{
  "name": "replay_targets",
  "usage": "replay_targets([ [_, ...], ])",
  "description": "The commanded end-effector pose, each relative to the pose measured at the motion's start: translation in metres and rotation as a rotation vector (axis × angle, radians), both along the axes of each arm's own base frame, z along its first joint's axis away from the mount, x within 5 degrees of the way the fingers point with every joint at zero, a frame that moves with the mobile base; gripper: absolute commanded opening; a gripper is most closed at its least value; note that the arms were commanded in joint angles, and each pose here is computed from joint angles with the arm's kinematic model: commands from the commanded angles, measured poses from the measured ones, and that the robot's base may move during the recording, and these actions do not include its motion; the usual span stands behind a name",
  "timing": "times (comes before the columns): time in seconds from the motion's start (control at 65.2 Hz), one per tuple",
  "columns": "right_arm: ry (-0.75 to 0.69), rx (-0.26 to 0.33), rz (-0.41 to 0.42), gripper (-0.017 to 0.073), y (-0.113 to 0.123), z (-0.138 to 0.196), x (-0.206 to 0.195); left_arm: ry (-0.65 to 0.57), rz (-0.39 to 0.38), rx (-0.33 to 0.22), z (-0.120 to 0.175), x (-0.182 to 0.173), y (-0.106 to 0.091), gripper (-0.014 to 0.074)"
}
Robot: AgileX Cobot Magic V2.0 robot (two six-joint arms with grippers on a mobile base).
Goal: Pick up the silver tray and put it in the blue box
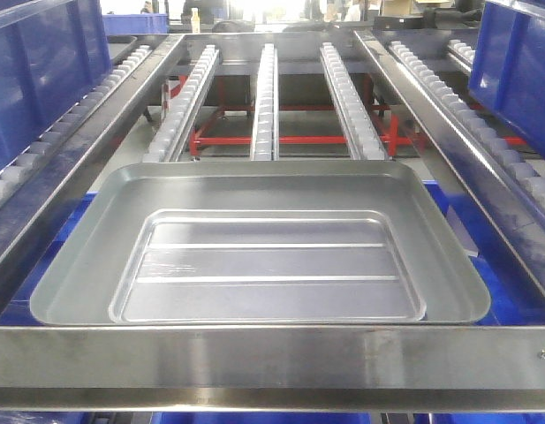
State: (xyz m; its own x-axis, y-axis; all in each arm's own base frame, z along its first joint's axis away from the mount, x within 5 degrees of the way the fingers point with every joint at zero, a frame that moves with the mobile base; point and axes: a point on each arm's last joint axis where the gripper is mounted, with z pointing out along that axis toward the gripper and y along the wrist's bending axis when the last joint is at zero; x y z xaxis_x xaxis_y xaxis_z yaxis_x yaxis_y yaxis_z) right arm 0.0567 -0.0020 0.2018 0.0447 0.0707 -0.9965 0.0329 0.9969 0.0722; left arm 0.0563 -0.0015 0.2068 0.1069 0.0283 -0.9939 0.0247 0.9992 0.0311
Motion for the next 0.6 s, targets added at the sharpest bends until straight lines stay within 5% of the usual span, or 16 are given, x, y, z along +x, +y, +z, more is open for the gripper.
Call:
replay_targets([
  [0.0,-0.124,-0.009,-0.005,0.0049,-0.0001,0.0150,-0.0036,-0.088,0.002,-0.010,0.0031,-0.0014,0.0003,0.0010],
  [0.582,-0.124,-0.009,-0.005,0.0049,-0.0001,0.0150,-0.0036,-0.088,0.002,-0.010,0.0031,-0.0014,0.0003,0.0010],
])
